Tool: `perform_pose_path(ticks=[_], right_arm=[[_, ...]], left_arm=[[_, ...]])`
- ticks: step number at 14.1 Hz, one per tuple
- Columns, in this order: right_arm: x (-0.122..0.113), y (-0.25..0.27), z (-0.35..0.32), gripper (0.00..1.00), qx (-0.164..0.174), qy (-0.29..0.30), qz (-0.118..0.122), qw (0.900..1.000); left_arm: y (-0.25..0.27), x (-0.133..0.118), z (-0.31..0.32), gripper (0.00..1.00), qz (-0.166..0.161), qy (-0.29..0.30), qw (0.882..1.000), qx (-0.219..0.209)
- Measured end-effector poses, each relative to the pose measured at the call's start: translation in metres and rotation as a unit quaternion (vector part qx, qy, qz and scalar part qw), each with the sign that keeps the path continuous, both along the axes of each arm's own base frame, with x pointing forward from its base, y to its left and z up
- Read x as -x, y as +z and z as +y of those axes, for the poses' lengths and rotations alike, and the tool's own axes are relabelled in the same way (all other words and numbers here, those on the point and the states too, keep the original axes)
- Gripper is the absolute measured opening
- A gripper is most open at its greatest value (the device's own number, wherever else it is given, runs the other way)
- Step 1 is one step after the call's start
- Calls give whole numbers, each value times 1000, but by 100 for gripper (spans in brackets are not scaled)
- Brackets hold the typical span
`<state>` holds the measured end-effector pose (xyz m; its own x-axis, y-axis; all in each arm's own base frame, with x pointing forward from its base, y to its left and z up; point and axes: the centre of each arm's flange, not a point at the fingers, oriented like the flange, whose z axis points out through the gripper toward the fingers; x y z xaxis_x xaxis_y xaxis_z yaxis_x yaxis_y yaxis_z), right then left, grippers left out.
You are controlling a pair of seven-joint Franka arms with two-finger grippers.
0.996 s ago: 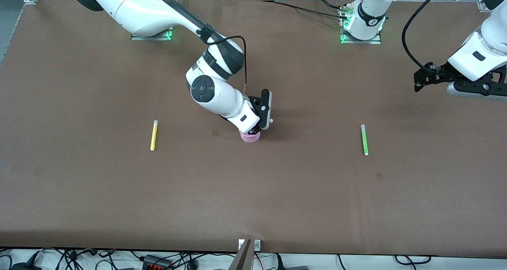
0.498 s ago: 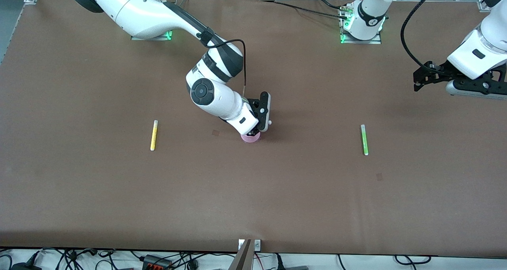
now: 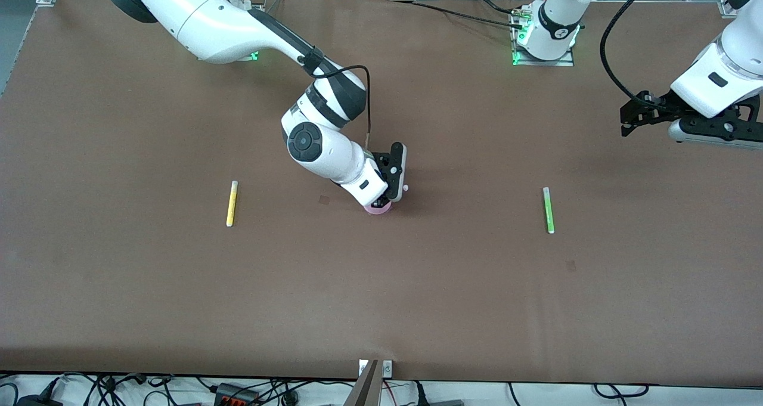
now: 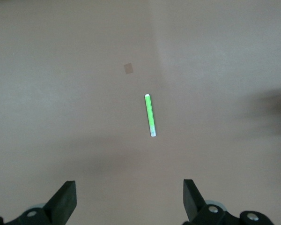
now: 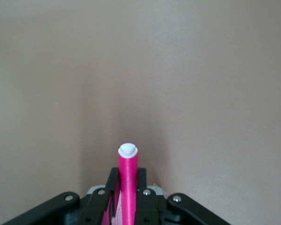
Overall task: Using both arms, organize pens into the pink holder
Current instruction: 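Lower the magenta marker into the pink cup with the right gripper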
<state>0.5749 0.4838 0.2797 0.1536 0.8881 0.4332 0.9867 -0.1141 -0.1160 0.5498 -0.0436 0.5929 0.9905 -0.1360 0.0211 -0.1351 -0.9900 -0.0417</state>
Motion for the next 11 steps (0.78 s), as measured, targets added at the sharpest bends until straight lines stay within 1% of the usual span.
perform_pose_path(ticks=[11], right_arm=[[-2, -13, -10, 18, 12, 8, -2, 1000]], left_arm=[[0, 0, -1, 100, 2, -1, 1000, 0]])
